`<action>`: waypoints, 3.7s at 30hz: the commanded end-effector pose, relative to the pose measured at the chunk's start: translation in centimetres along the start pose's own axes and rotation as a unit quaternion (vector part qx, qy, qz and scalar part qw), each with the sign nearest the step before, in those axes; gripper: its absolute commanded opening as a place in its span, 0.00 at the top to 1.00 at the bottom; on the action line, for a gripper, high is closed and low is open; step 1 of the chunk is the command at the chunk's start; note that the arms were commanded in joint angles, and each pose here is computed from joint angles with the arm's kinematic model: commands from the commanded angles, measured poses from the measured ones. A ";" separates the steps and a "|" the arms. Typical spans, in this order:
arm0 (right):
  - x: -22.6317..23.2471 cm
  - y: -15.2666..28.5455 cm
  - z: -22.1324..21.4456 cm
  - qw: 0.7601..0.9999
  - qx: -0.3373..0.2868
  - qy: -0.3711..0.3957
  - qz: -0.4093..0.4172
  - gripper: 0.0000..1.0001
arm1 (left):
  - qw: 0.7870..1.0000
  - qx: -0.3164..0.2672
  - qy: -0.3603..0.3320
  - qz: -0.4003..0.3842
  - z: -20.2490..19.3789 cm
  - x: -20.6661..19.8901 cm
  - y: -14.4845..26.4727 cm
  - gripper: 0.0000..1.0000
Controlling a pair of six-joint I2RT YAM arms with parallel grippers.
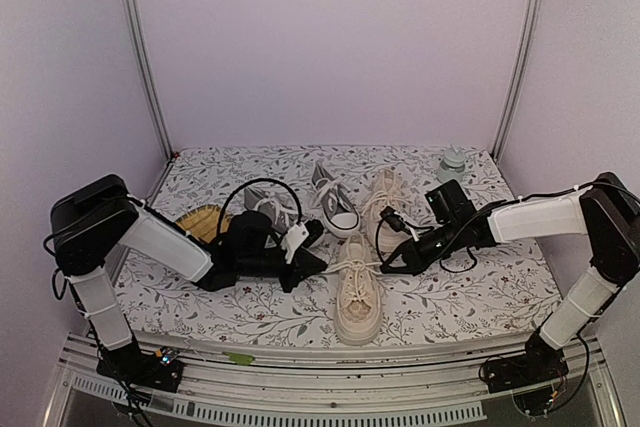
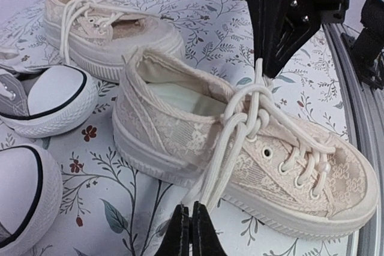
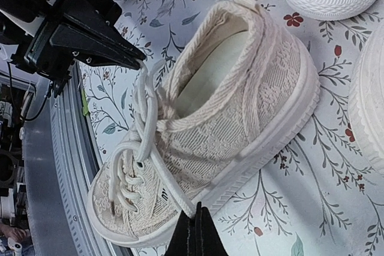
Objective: Tie the shoes
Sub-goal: Tie the loops with the shoelace on the shoe, then pull the loops with the shoelace from the shoe.
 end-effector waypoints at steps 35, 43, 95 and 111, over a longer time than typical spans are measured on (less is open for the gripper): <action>-1.5 -0.4 0.0 1.000 0.009 -0.011 0.011 0.99 | 0.997 0.055 -0.029 -0.042 -1.5 -0.9 0.5 0.81; -1.1 -0.8 0.4 1.000 0.015 -0.007 0.018 0.99 | 0.993 0.050 -0.092 -0.052 0.0 -1.9 1.0 0.55; 1.4 -2.2 3.6 0.989 -0.082 -0.117 0.045 0.43 | 0.983 0.140 -0.080 -0.092 -2.1 -6.3 -0.1 1.00; 1.9 -2.0 3.5 0.990 -0.069 -0.122 0.027 0.91 | 0.981 0.141 -0.088 -0.100 -2.1 -6.6 -0.2 1.00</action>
Point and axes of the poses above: each gripper's point midway between its finger pads, its own y axis back along the fingers, its own x axis along the line the jaws close on, z = x × y, the point moved 8 cm from there along y, back along the fingers, and after that the axes turned 10 degrees about -y, right-handed, at the moved point
